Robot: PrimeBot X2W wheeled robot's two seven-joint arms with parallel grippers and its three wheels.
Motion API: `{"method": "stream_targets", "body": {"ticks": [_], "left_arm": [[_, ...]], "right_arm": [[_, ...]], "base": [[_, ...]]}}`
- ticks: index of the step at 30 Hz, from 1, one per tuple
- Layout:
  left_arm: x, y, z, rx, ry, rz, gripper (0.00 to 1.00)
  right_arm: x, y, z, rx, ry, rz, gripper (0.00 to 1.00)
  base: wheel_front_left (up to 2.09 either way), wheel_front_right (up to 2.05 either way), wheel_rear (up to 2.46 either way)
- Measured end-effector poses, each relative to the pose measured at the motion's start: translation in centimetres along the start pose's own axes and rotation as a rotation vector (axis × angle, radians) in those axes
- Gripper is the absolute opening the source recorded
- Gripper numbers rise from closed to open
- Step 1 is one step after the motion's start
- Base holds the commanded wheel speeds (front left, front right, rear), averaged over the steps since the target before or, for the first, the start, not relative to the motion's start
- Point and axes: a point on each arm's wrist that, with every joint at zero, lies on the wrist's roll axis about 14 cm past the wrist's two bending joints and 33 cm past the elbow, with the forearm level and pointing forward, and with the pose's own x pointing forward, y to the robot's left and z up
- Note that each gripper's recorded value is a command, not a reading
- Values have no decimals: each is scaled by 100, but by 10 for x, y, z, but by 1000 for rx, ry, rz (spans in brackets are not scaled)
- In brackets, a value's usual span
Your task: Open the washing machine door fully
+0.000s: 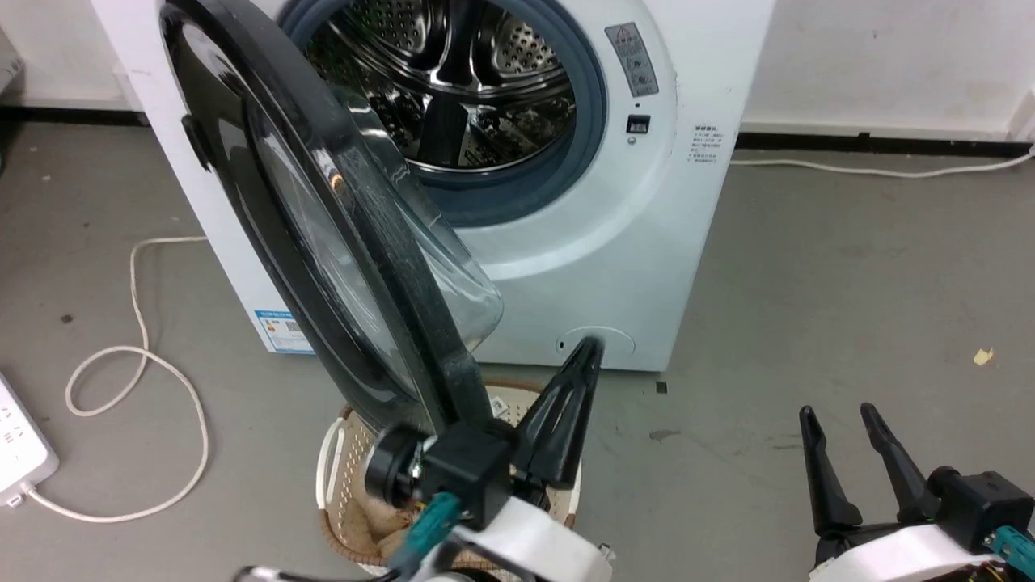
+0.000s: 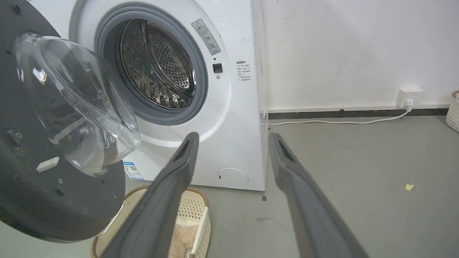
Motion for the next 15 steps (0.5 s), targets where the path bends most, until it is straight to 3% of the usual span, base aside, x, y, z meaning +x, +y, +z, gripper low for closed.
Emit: {"method": "stream_targets", "body": {"ticks": [5,15], "left_arm": [[-16,23,-82,-11,259,104,0],[-37,67,-104,-13,294,251,0]], "right_arm": [[3,-1,-10,4,27,-4,100],[9,9,-14,9,38,29,100]], "base": [[0,0,0],[0,0,0]]}}
